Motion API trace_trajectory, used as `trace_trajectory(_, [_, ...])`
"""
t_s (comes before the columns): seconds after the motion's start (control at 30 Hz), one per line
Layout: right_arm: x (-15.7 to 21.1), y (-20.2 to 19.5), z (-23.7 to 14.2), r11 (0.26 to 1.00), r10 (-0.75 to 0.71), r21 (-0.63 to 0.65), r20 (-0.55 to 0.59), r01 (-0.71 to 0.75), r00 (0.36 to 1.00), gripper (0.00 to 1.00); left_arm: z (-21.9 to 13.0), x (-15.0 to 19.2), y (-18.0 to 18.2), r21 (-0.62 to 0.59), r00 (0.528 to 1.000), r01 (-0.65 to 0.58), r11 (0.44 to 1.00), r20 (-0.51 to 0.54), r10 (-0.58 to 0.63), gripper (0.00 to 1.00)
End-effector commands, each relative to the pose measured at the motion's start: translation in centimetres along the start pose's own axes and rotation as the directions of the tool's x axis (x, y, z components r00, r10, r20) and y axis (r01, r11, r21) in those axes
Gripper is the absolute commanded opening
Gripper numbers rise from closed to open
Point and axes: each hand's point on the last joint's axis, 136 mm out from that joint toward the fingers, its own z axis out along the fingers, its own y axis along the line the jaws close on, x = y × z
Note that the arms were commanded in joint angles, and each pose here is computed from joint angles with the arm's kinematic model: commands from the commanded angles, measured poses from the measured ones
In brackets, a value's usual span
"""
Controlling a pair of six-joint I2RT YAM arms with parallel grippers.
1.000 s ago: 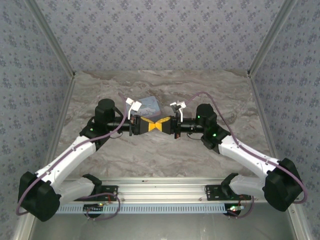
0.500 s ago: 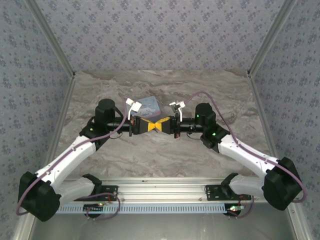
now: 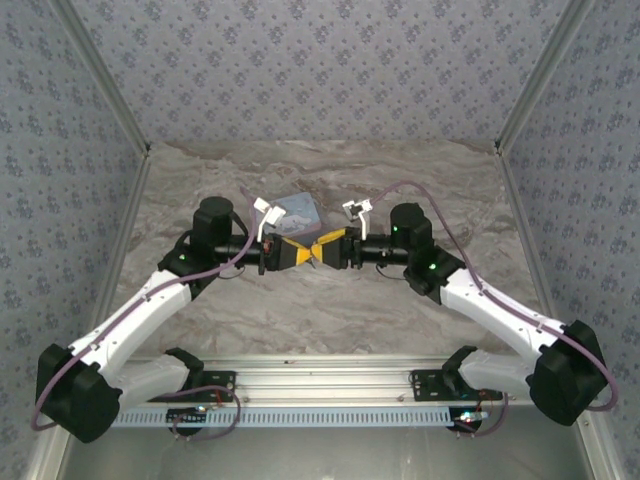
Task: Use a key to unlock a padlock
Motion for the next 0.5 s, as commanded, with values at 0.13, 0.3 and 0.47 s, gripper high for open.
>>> trace_trajectory(0.13, [-1.5, 1.4, -0.1, 0.999, 0.034, -0.023, -0.004, -0.034, 0.999, 0.52, -0.1, -0.6, -1.6, 0.042, 0.998, -0.058, 0.997, -0.01, 0.059, 0.0])
trace_trajectory(0.3, [-1.1, 1.0, 0.4, 0.999, 0.048, -0.024, -0.023, -0.049, 0.999, 0.44, -0.2, -0.6, -2.0, 0.056, 0.998, -0.064, 0.996, -0.012, 0.064, 0.0])
trace_trajectory(0.47, [-1.0, 1.2, 0.7, 0.998, 0.052, -0.04, -0.03, -0.054, 0.998, 0.27, -0.2, -0.3, -2.2, 0.069, 0.998, -0.062, 0.996, -0.022, 0.064, 0.0])
